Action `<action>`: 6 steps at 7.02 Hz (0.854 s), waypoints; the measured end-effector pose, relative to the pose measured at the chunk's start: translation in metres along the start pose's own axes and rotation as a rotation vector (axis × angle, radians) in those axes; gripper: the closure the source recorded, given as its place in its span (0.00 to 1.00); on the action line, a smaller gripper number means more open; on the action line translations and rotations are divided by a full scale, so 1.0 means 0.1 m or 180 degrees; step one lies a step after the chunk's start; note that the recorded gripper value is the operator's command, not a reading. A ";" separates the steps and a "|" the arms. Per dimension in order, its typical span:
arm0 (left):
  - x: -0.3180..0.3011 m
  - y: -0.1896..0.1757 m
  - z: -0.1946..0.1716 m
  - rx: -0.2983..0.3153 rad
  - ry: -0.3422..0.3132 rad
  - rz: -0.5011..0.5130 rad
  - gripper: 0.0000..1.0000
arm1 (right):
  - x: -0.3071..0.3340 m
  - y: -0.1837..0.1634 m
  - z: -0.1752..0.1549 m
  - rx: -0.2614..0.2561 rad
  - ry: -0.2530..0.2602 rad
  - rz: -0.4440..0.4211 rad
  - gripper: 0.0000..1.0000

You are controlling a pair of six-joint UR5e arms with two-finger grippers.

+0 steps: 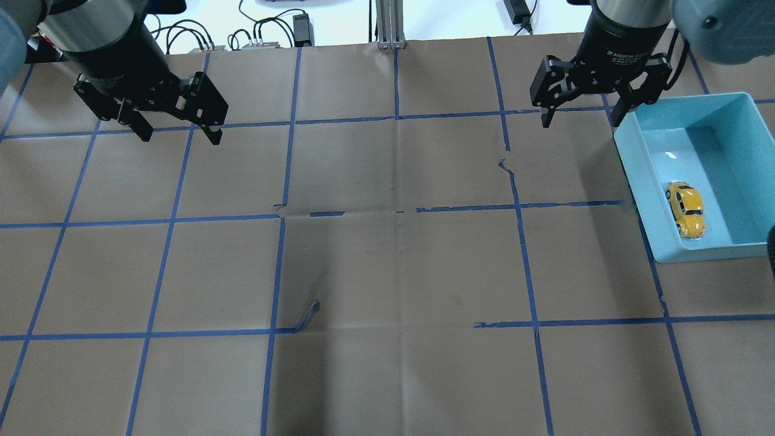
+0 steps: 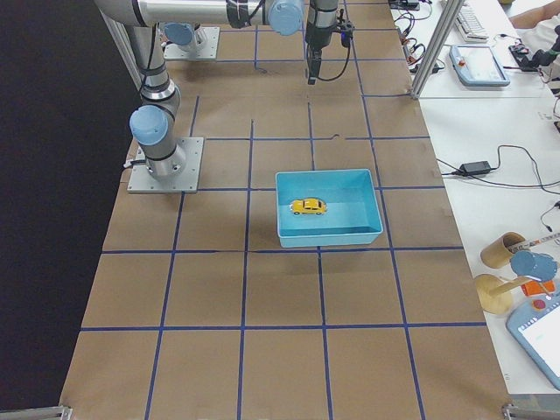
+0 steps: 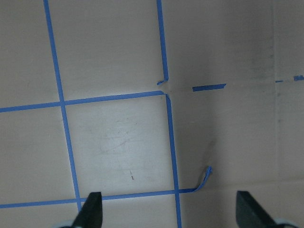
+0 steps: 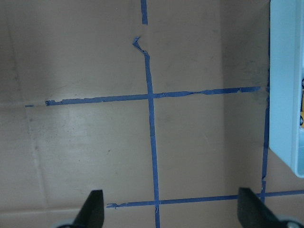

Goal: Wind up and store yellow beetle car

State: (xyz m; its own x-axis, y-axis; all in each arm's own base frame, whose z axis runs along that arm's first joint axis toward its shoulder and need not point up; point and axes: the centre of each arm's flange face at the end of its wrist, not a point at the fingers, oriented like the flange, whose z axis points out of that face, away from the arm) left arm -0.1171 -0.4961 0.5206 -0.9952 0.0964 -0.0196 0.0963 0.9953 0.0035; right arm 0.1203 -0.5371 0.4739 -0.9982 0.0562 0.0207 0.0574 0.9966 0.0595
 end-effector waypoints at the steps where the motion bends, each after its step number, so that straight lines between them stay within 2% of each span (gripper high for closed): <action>1: 0.00 0.00 0.00 0.0002 0.0002 0.0000 0.00 | -0.04 -0.01 0.01 -0.0007 -0.0042 0.0018 0.00; 3: 0.01 0.00 0.00 0.0003 0.0003 0.0003 0.00 | -0.10 0.01 0.02 -0.0022 -0.0147 0.0046 0.00; 6: 0.00 0.00 0.00 0.0006 0.0003 0.0003 0.00 | -0.13 0.02 0.02 -0.0034 -0.0127 0.0017 0.00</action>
State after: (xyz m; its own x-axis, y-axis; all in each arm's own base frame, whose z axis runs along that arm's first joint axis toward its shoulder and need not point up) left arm -0.1176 -0.4962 0.5208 -0.9951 0.0972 -0.0188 0.0972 0.9953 0.0015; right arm 0.1331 -0.5352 0.4713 -0.9978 0.0643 -0.0186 0.0628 0.9956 0.0701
